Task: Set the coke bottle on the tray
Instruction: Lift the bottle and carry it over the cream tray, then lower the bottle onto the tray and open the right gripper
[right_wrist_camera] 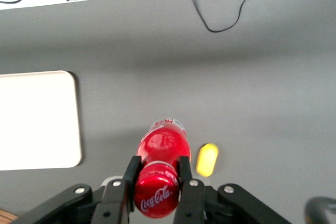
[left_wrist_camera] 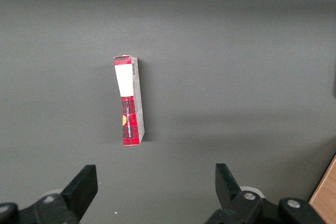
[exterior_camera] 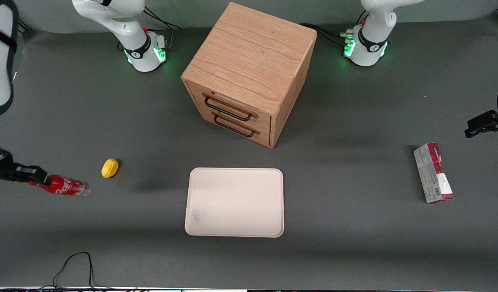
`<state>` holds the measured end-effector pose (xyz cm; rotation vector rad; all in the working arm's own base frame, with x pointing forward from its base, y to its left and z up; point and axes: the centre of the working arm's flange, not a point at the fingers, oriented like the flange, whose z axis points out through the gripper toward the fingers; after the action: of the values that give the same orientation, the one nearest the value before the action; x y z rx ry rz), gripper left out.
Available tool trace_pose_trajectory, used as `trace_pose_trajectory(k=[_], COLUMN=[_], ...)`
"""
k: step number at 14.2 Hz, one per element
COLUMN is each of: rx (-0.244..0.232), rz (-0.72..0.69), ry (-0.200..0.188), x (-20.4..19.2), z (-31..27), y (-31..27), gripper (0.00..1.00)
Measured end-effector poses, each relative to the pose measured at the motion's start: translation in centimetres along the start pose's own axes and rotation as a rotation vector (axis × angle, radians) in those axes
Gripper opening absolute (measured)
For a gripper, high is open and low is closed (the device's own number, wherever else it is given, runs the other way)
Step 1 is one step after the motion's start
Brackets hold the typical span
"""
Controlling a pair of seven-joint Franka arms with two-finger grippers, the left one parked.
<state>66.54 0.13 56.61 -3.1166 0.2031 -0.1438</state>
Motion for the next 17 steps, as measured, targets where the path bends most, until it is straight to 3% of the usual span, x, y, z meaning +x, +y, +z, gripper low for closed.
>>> trace_pose_trajectory(k=[3,6,10,14,17], rx=[-0.027,0.025,0.07,0.059,0.038], rz=[0.035,0.026,-0.018,-0.065,-0.084], ry=[0.02,0.049,0.055,0.047,0.055], x=[-2.6,-4.0,-3.5,-3.0,-2.7], z=[-0.5,1.2,8.4,17.2,20.4], y=[-10.9,-18.3,-23.5,-26.3,-26.4], gripper=[0.33,0.33,0.33,0.33,0.33])
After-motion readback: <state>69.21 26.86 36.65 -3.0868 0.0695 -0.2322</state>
